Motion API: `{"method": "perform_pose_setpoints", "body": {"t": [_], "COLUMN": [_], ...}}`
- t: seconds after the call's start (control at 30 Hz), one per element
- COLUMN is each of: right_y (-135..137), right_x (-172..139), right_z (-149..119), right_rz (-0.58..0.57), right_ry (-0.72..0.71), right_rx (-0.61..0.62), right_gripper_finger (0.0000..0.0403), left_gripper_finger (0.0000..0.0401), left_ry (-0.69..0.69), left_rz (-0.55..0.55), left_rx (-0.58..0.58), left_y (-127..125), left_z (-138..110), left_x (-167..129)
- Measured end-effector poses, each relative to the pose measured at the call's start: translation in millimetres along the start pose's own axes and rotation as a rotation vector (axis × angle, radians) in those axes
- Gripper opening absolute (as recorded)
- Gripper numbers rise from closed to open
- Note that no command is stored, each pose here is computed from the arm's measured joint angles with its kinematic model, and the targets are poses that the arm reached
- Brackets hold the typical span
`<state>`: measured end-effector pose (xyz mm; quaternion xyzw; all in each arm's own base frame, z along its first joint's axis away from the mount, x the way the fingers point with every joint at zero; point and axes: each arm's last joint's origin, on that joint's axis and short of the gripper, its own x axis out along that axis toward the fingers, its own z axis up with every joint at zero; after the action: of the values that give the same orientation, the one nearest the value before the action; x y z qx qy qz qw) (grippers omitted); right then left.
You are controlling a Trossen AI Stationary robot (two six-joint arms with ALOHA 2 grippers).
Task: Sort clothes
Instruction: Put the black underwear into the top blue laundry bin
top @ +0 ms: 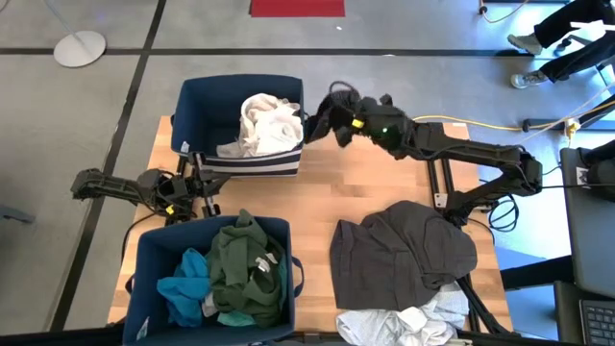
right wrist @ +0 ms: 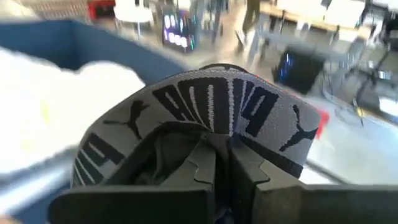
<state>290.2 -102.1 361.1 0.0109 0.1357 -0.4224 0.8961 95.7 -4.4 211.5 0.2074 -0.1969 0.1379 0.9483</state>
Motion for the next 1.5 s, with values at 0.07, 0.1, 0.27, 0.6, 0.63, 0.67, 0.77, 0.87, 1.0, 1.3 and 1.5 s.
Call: {"method": "perform_pose_setpoints", "body": {"t": [0.07, 0.1, 0.27, 0.6, 0.63, 0.67, 0.77, 0.87, 1.0, 1.3, 1.5], "right_y": [-1, -1, 4, 32, 36, 40, 53, 68, 83, 98, 97], "right_x": [-3, -4, -4, 28, 33, 37, 52, 67, 86, 110, 110], "right_z": [13, 19, 44, 50, 51, 52, 58, 65, 72, 64, 64], "right_rz": [0.007, 0.026, 0.155, 0.369, 0.384, 0.405, 0.495, 0.612, 0.679, 0.671, 0.652], "right_ry": [-0.055, -0.085, -0.305, -0.536, -0.528, -0.521, -0.485, -0.428, -0.307, -0.115, -0.113], "right_rx": [0.009, 0.028, 0.148, 0.214, 0.206, 0.199, 0.182, 0.176, 0.159, 0.134, 0.152], "right_gripper_finger": [0.0021, 0.0021, 0.002, 0.0024, 0.0024, 0.0024, 0.0025, 0.0025, 0.0025, 0.0027, 0.0071], "left_gripper_finger": [0.0, 0.0, 0.0, 0.0, 0.0, 0.0, 0.0, 0.0, 0.0, 0.0, 0.0], "left_ry": [0.0, 0.0, 0.0, -0.004, -0.003, -0.004, -0.004, -0.004, -0.003, 0.008, 0.009], "left_rz": [0.0, 0.0, 0.0, 0.003, 0.002, 0.002, 0.003, 0.002, 0.002, 0.007, 0.008], "left_rx": [0.002, 0.008, 0.026, 0.048, 0.051, 0.051, 0.055, 0.069, 0.069, 0.069, 0.069], "left_y": [0, 0, 0, 0, 0, 0, 0, 0, 0, 0, 0], "left_z": [0, 0, 0, 0, 0, 0, 0, 0, 0, 0, 0], "left_x": [0, 0, 0, 0, 0, 0, 0, 0, 0, 0, 0]}}
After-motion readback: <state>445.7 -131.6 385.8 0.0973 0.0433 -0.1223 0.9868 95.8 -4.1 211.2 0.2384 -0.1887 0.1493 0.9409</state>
